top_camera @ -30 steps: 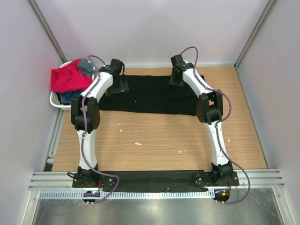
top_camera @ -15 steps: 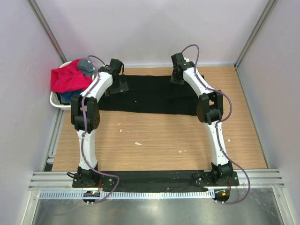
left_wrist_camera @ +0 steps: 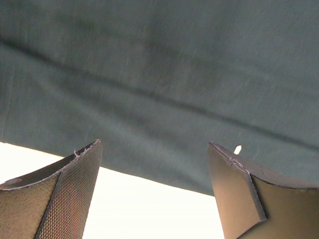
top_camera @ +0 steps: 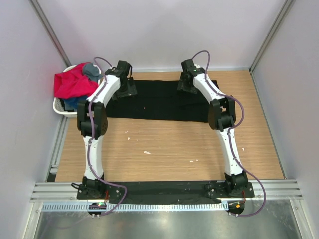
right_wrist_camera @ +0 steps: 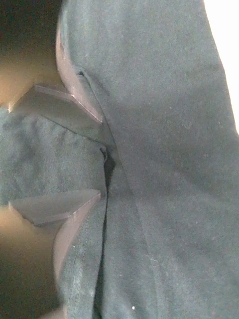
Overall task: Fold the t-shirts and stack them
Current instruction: Fold the tshirt
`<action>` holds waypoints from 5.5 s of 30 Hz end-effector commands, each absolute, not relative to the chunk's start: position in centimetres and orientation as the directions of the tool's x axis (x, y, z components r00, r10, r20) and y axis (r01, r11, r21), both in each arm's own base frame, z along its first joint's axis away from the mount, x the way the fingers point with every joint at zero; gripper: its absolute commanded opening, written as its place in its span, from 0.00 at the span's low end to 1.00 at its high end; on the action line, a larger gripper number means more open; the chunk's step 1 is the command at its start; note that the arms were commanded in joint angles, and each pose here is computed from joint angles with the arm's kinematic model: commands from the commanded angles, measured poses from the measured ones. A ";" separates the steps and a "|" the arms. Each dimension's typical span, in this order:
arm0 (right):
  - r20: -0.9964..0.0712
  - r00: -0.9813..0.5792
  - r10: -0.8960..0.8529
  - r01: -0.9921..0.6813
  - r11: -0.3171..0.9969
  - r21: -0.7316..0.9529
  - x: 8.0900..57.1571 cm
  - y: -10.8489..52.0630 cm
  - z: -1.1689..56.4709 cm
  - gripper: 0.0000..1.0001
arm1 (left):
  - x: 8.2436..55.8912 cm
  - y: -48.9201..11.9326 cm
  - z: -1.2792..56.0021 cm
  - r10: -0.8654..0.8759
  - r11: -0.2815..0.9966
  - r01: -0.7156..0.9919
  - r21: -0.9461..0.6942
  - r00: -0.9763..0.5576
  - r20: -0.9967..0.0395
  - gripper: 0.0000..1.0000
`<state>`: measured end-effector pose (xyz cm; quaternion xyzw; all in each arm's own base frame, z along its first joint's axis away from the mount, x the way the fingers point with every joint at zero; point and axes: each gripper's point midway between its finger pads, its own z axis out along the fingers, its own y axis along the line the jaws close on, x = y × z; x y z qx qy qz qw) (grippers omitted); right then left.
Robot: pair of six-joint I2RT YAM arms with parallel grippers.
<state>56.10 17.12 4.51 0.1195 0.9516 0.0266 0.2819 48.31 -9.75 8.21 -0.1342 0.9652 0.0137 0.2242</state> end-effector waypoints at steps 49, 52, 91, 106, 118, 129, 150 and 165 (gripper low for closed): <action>-0.564 -0.776 0.283 0.206 0.959 0.197 58.6 15.2 2.1 0.92 | 30.9 -15.0 0.6 -0.406 0.899 -0.427 0.092 -0.895 -0.183 0.84; -0.582 -0.769 0.264 0.191 0.964 0.186 58.8 16.6 2.1 0.92 | 27.6 -15.8 1.0 -0.381 0.913 -0.399 0.088 -0.908 -0.172 0.84; -0.741 -0.655 0.150 -0.171 0.925 0.338 58.6 33.7 11.2 0.92 | 19.6 -28.6 9.0 -0.509 0.860 -0.506 -0.064 -0.843 -0.174 0.93; -0.793 -0.538 0.285 0.008 0.943 0.333 53.9 27.5 22.3 0.97 | 20.7 -24.6 5.7 0.198 0.977 0.212 0.009 -0.896 -0.398 0.90; -0.624 -0.758 0.191 0.106 0.980 0.171 49.2 27.1 7.0 0.98 | 16.9 -25.9 0.5 0.045 0.979 0.096 -0.178 -0.962 -0.269 0.90; -0.618 -0.776 0.128 0.091 0.992 0.090 51.3 27.7 3.4 0.99 | 12.9 -29.0 3.0 -0.108 0.951 -0.066 -0.304 -0.986 -0.126 0.90; -0.790 -0.596 0.141 -0.169 0.940 0.296 52.1 31.2 24.1 1.00 | 16.4 -29.5 10.4 0.088 0.985 0.129 -0.112 -0.944 -0.318 0.91; -0.406 -0.870 0.278 0.175 0.946 0.271 23.6 18.1 12.6 0.86 | 15.0 -16.8 8.1 -0.136 0.981 -0.099 -0.169 -0.965 -0.224 0.83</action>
